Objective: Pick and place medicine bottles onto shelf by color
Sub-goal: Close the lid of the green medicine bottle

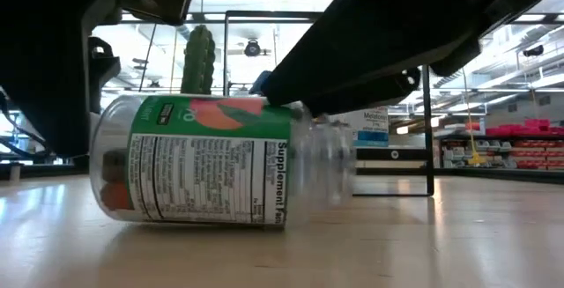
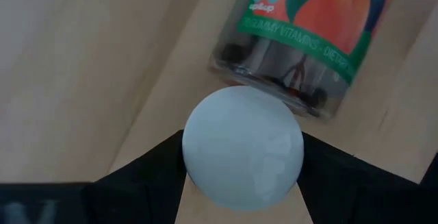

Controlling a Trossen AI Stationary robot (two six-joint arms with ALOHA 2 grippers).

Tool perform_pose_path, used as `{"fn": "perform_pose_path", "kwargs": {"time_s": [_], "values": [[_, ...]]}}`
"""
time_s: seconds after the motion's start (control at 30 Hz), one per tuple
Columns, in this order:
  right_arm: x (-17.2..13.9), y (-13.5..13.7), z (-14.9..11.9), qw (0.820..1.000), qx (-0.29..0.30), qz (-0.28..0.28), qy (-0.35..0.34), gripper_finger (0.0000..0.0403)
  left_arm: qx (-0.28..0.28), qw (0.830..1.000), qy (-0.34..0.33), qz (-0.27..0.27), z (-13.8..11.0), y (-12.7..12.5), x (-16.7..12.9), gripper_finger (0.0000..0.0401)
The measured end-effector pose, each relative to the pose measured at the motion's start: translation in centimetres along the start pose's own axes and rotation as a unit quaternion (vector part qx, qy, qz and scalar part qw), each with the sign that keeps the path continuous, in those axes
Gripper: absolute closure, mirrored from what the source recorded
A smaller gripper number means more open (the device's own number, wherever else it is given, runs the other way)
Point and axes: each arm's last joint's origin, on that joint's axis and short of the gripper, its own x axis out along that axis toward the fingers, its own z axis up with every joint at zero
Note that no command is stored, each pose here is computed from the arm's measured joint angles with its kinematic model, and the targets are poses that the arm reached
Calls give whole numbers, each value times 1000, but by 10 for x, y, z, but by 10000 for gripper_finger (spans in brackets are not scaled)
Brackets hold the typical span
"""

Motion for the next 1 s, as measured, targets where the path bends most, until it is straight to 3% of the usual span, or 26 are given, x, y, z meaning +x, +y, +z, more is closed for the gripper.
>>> {"fn": "perform_pose_path", "kwargs": {"time_s": [0.27, 0.47, 0.7, 0.87, 1.0], "values": [[-26, -6, 15, 994, 100, -20, 26, 185, -1, 1000, 0, -5, 0, -1, 0, 152], [-66, -23, 40, 976, 206, -54, 45, 177, -4, 1000, 1, -8, 2, -1, 0, 158], [-98, -20, 48, 915, 393, -21, 90, 161, -12, 1000, -3, -12, 7, 0, 1, 152], [-95, -8, 15, 870, 477, -18, 126, 160, -16, 1000, -4, -14, 9, 1, 2, 158], [-90, -14, -17, 828, 555, 22, 80, 160, -19, 1000, -8, -15, 11, 1, 2, 154]]}}
